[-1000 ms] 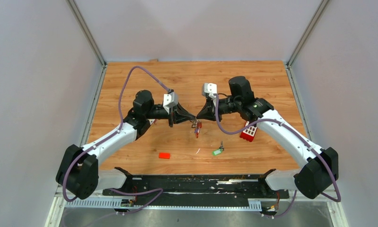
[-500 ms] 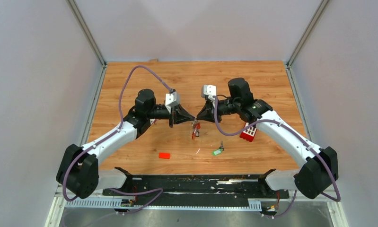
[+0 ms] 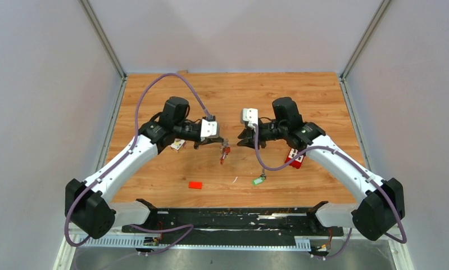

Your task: Put the keys on the keyring

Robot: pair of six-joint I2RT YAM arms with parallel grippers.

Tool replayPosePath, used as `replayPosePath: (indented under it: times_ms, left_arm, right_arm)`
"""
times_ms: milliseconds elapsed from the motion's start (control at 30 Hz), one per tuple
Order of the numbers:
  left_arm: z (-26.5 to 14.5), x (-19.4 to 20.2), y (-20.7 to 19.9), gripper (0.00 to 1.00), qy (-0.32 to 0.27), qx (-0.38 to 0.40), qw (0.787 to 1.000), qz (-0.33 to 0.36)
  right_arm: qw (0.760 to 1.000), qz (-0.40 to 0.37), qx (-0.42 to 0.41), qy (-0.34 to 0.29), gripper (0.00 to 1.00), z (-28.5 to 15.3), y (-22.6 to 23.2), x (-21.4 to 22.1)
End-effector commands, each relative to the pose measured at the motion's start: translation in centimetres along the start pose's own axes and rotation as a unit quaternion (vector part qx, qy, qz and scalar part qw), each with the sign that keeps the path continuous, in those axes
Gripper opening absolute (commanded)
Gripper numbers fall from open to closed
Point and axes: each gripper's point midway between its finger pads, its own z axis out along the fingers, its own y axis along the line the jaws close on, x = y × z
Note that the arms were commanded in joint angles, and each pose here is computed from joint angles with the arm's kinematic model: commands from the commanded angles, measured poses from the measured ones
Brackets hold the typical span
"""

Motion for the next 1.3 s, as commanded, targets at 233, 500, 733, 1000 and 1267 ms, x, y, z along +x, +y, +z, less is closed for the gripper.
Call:
replayPosePath:
  times_ms: [233, 500, 733, 1000, 1267]
  left_arm:
    - [-1.4, 2.5, -2.8, 0.0, 0.076, 0.051, 0.981, 0.168]
    - [-1.3, 2.5, -3.2, 0.0, 0.065, 0.051, 0.981, 0.178]
    - [-1.1, 2.6, -3.7, 0.0, 0.048, 0.037, 0.99, 0.13]
    - [-1.0, 2.6, -3.4, 0.0, 0.039, 0.018, 0.994, 0.098]
    - [-0.8, 3.3, -3.7, 0.0, 0.039, 0.021, 0.995, 0.088]
  right_arm:
    - [0.998, -0.044, 0.033, 0.019, 0.28, -1.4, 0.0, 0.6]
    - [0.996, -0.029, 0.035, 0.07, 0.3, -2.4, 0.9, 3.0]
    - [0.984, 0.005, -0.023, 0.176, 0.3, -3.8, 4.2, 8.9]
    - [0.963, 0.079, -0.085, 0.242, 0.36, -3.6, 7.8, 14.4]
    - [0.955, 0.068, -0.085, 0.277, 0.38, -2.0, 7.7, 17.6]
